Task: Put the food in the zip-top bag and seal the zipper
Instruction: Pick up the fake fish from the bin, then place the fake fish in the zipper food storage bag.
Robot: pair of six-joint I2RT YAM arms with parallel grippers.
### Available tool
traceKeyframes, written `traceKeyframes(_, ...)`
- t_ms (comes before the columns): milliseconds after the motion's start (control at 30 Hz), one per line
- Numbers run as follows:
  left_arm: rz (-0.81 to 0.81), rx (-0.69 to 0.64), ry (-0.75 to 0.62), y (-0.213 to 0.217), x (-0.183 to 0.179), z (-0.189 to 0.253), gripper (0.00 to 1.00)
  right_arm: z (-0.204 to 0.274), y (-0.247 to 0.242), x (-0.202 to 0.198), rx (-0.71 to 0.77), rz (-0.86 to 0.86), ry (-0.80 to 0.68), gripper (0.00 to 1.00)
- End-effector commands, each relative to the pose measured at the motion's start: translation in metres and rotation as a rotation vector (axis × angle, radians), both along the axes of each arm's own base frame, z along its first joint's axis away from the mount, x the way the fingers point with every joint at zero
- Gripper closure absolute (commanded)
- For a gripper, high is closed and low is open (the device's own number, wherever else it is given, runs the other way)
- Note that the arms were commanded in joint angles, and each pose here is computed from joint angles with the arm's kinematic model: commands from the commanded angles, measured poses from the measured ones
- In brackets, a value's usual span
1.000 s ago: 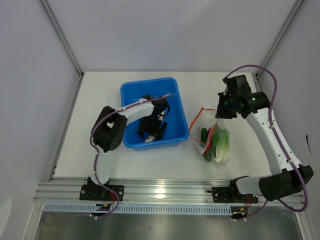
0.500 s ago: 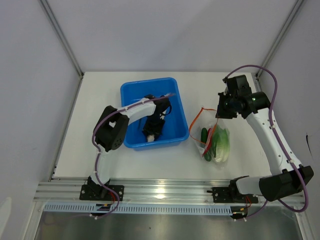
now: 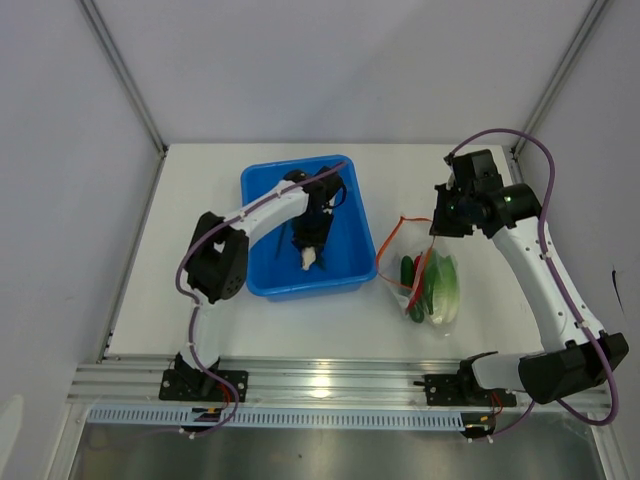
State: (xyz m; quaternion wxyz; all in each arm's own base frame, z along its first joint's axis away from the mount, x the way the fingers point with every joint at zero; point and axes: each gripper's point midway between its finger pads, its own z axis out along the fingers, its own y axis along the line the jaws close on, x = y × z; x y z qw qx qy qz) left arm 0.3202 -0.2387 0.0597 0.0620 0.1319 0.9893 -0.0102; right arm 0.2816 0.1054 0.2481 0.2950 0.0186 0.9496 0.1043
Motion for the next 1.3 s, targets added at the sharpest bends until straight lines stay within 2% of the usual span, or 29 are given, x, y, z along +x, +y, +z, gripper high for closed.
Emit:
traceKeyframes(0, 0.047, -0.118, -0.097, -0.010, 0.008, 0.071, 0.90, 0.018, 0.008, 0.009, 0.029, 0.005, -0.060, 1.00)
traceKeyframes(133, 0.083, -0.272, -0.136, -0.023, 0.012, 0.133, 0.92, 0.013, 0.016, 0.010, 0.039, 0.030, -0.042, 1.00)
traceKeyframes(300, 0.127, -0.566, -0.144, -0.042, 0.005, 0.203, 0.91, 0.016, 0.024, 0.015, 0.040, 0.048, -0.064, 1.00)
traceKeyframes(400, 0.105, -0.821, -0.028, -0.065, -0.014, 0.242, 0.88, 0.018, 0.028, 0.017, 0.050, 0.050, -0.082, 1.00)
traceKeyframes(433, 0.085, -0.963, 0.087, -0.081, -0.028, 0.260, 0.88, 0.020, 0.029, 0.017, 0.056, 0.044, -0.087, 1.00)
traceKeyframes(533, 0.071, -1.133, 0.207, -0.102, -0.045, 0.279, 0.87, 0.030, 0.038, 0.022, 0.099, 0.029, -0.118, 1.00)
traceKeyframes(633, -0.021, -1.285, 0.310, -0.116, -0.070, 0.319, 0.81, 0.039, 0.042, 0.026, 0.124, -0.009, -0.129, 1.00)
traceKeyframes(733, -0.052, -1.300, 0.468, -0.121, -0.091, 0.327, 0.81, 0.047, 0.046, 0.026, 0.128, -0.009, -0.169, 1.00)
traceKeyframes(867, -0.108, -1.270, 0.652, -0.120, -0.124, 0.324, 0.90, 0.048, 0.049, 0.032, 0.113, -0.002, -0.226, 1.00)
traceKeyframes(933, -0.135, -1.257, 0.644, -0.115, -0.135, 0.320, 0.90, 0.049, 0.048, 0.033, 0.108, -0.005, -0.240, 1.00)
traceKeyframes(1033, -0.086, -1.198, 0.674, -0.111, -0.146, 0.297, 0.89, 0.051, 0.050, 0.032, 0.118, 0.000, -0.269, 1.00)
traceKeyframes(1200, -0.043, -1.109, 0.743, -0.109, -0.171, 0.272, 0.80, 0.053, 0.045, 0.025, 0.116, -0.026, -0.307, 1.00)
traceKeyframes(1267, -0.026, -1.084, 0.767, -0.110, -0.179, 0.262, 0.70, 0.053, 0.047, 0.025, 0.120, -0.028, -0.315, 1.00)
